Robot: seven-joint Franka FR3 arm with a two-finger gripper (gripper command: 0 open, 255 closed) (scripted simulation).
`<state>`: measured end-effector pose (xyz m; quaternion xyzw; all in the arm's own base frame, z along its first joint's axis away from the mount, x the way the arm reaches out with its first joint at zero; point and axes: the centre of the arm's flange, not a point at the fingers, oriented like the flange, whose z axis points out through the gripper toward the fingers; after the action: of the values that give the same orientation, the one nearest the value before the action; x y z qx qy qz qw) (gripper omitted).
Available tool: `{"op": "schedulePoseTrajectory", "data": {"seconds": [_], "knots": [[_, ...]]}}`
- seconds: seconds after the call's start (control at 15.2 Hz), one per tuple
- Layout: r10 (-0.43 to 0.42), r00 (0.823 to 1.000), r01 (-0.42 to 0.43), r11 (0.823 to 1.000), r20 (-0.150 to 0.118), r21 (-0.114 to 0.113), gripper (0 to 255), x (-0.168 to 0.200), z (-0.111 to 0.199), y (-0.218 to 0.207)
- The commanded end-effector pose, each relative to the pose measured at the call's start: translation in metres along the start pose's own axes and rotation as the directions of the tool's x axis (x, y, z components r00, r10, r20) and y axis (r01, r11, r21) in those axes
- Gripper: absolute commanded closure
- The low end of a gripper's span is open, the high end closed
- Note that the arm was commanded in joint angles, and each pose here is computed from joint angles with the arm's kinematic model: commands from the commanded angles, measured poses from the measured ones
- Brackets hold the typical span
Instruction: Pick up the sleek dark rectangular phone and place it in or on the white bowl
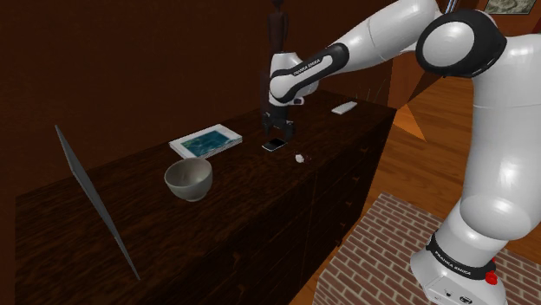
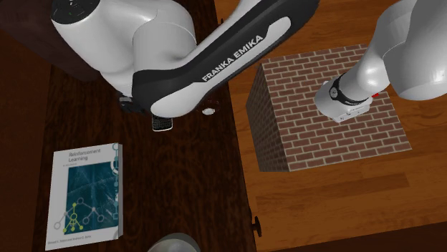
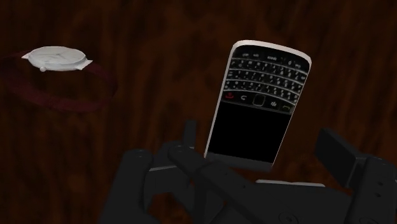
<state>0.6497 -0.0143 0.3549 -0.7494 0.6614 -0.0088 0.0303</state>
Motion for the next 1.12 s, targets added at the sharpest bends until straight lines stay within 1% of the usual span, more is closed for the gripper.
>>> {"op": "schedulePoseTrajectory", "data": {"seconds": [0.0, 0.2, 0.66, 0.73, 1.06], "knots": [[0.002, 1.000, -0.002, 1.000, 0.000, 0.000, 0, 0.000, 0.011, 0.000], [0.002, 1.000, -0.002, 1.000, 0.000, 0.000, 0, 0.000, 0.024, 0.000], [0.002, 1.000, -0.002, 1.000, 0.000, 0.000, 0, 0.000, 0.024, 0.000], [0.002, 1.000, -0.002, 1.000, 0.000, 0.000, 255, 0.000, 0.024, 0.000], [0.002, 1.000, -0.002, 1.000, 0.000, 0.000, 255, 0.000, 0.024, 0.000]]}}
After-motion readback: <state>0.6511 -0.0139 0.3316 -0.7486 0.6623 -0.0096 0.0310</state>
